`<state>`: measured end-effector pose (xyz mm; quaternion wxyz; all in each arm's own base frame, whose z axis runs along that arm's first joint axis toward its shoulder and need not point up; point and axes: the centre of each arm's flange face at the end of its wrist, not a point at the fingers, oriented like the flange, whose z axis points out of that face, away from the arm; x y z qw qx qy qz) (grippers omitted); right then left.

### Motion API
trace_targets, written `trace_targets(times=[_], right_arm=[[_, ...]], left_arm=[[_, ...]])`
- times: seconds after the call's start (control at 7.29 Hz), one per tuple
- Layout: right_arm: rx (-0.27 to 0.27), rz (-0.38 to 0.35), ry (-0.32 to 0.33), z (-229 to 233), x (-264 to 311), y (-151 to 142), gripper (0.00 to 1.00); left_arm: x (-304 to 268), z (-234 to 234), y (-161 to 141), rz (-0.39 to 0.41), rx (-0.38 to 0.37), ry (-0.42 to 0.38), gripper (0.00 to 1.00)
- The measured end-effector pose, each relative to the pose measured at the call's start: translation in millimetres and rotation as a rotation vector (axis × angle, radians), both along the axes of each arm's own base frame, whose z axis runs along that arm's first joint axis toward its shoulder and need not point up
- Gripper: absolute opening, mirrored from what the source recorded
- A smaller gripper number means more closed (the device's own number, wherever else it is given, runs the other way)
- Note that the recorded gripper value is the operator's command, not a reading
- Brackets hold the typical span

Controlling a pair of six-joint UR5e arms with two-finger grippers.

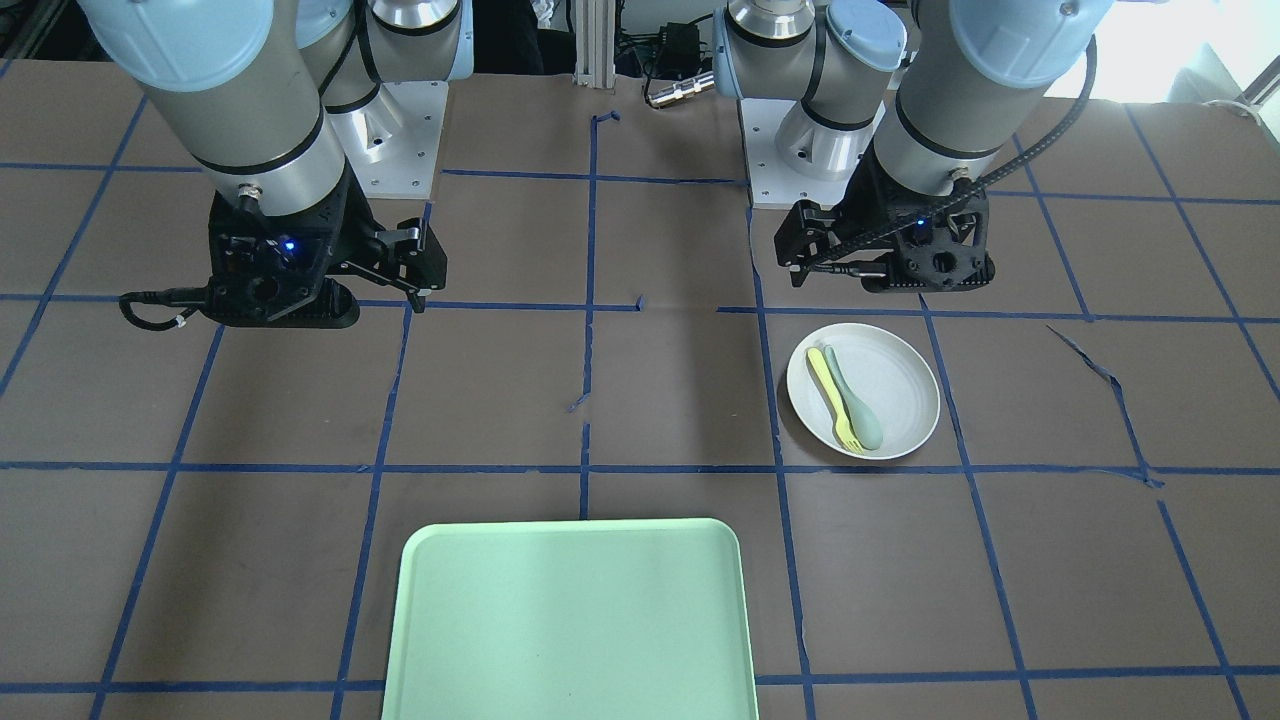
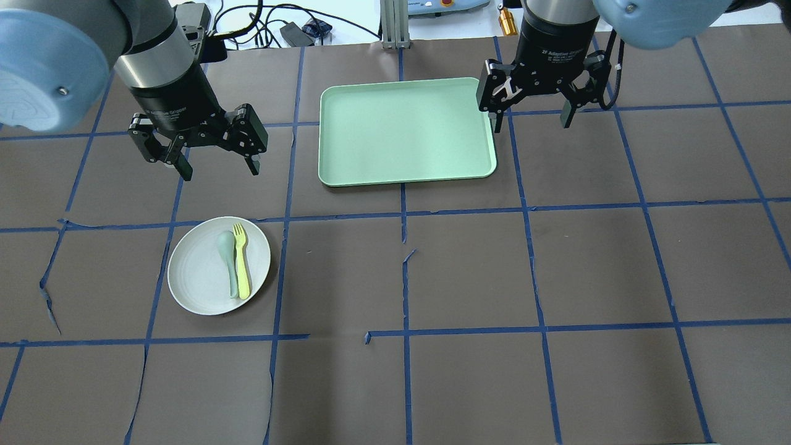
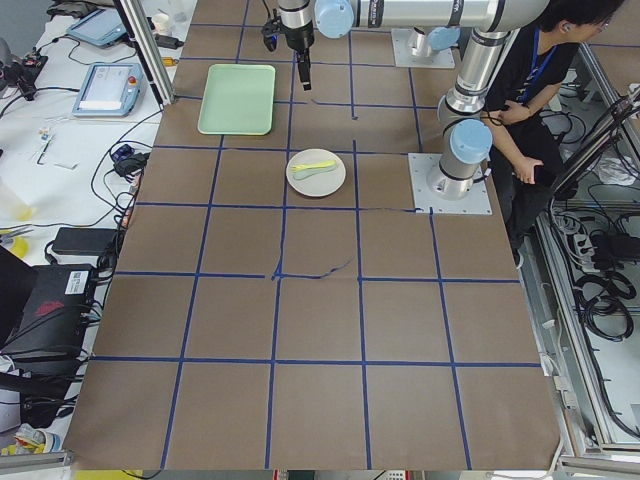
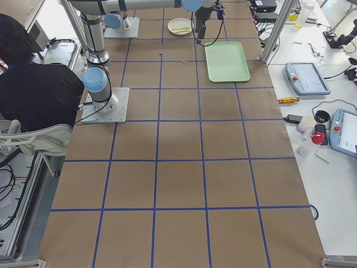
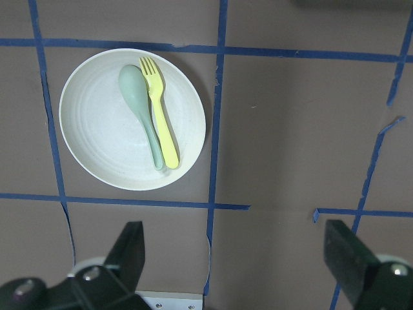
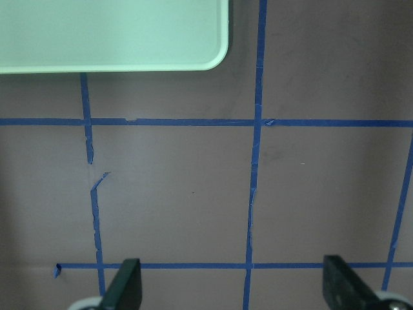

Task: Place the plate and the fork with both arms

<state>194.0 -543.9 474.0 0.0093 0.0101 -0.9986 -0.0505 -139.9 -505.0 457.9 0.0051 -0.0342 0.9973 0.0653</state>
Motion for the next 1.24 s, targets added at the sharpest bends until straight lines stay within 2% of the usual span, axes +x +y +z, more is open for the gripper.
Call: trace_targets(times=[0.96,1.24], right_arm=[[-0.009,0.003,-0.002,5,2,0,1.00],[-0.007,0.004,0.000,2,2,0,1.00]], left_arm=[[-2,1,4,0.011,-0.003,0.000,1.00],[18,0,0,0.012,-0.007,0.005,1.00]])
